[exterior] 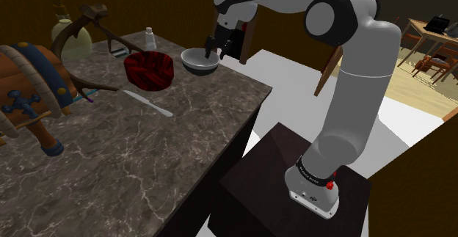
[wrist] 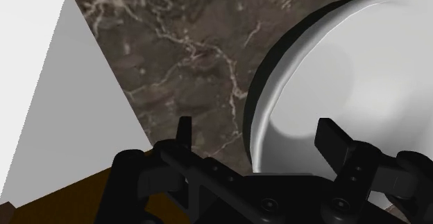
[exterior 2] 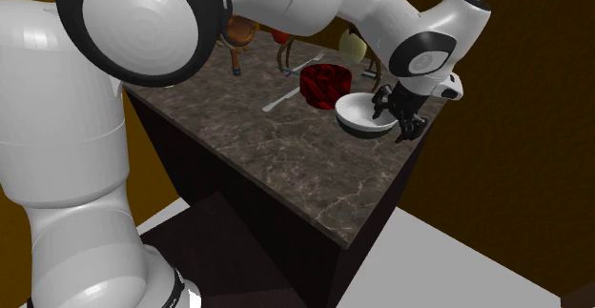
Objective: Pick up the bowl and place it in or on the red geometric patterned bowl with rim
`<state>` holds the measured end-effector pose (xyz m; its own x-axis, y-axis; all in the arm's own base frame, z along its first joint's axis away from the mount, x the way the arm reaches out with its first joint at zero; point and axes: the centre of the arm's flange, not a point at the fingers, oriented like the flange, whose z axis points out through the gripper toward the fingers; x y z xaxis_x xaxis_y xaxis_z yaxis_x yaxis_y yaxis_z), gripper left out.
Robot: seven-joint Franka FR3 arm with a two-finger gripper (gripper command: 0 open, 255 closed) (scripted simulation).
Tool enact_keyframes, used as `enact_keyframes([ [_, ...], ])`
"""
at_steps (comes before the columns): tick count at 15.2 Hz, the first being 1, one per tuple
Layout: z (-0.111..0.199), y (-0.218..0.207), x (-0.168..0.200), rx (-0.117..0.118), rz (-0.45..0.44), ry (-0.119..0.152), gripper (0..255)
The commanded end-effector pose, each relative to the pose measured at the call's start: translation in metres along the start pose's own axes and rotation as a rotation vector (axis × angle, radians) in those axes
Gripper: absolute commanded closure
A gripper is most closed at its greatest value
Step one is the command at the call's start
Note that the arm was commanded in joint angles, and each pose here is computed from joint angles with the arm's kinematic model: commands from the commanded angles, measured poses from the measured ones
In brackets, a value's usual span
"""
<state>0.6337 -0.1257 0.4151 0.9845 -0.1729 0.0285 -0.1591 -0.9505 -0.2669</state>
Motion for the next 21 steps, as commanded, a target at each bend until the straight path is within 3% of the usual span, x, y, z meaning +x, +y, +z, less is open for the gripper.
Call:
enact_keyframes([
  [1, 0.0, 0.0, 0.0, 0.0, 0.0, 0.0, 0],
  [2, 0.0, 0.0, 0.0, 0.0, 0.0, 0.0, 255],
  [11, 0.0, 0.0, 0.0, 0.0, 0.0, 0.0, 255],
  [21, -0.051, -0.014, 0.002, 0.0, 0.0, 0.0, 255],
])
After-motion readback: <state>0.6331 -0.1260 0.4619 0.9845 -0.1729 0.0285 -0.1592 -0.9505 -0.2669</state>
